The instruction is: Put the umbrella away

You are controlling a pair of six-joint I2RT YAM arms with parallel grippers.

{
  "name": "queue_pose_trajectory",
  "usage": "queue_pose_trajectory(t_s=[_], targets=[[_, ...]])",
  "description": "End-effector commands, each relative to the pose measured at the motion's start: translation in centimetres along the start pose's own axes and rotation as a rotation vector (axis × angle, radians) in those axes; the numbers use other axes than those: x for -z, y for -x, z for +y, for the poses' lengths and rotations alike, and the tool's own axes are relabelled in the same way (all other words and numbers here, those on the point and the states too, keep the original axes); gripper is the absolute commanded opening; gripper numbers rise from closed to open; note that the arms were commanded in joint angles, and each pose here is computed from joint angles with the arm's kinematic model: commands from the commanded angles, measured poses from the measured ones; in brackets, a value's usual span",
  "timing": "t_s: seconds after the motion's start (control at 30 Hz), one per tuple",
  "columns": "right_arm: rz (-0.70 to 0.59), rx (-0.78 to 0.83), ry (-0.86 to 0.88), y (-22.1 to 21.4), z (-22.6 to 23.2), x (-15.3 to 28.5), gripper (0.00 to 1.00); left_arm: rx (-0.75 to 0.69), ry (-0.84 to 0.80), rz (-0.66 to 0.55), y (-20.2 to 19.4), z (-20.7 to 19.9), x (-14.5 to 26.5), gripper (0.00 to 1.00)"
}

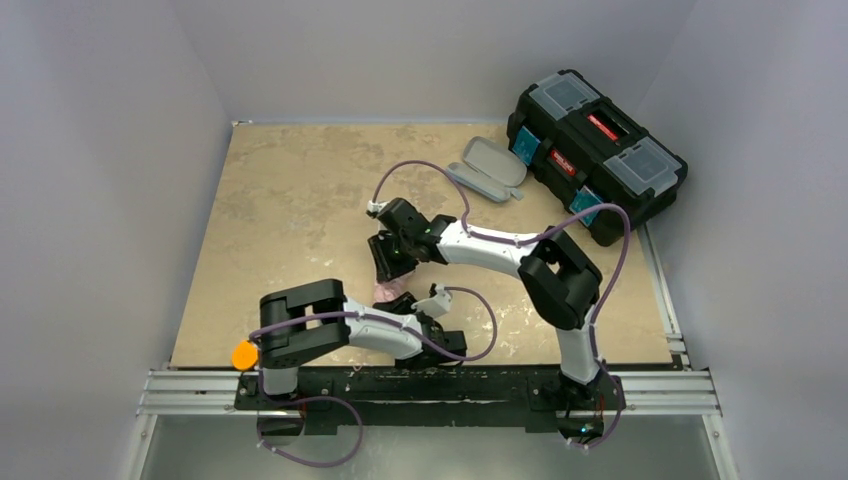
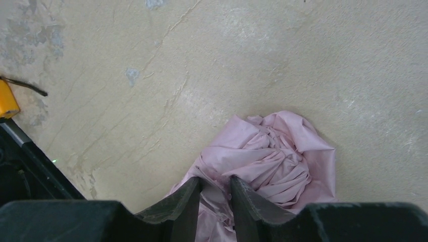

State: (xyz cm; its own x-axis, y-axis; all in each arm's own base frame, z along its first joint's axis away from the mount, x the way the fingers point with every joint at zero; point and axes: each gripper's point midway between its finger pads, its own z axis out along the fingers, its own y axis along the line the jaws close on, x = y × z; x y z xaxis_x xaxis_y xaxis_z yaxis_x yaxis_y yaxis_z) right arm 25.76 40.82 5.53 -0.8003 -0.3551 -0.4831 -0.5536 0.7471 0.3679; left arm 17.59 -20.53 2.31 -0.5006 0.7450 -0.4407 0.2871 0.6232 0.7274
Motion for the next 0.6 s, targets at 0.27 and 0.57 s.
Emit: queue_pose_trajectory(t_s=[0.27, 0.57], targets=[[-0.165, 0.107, -0.176, 6.1, -2.7, -1.2, 0.39, 0.171, -0.285, 0.052, 0.7, -5.8, 1.7, 0.00], [-0.309, 0.042, -0.062, 13.0, 0.6, 4.7, 0.81, 0.201, -0.299, 0.065, 1.0, -5.5, 1.6, 0.00]])
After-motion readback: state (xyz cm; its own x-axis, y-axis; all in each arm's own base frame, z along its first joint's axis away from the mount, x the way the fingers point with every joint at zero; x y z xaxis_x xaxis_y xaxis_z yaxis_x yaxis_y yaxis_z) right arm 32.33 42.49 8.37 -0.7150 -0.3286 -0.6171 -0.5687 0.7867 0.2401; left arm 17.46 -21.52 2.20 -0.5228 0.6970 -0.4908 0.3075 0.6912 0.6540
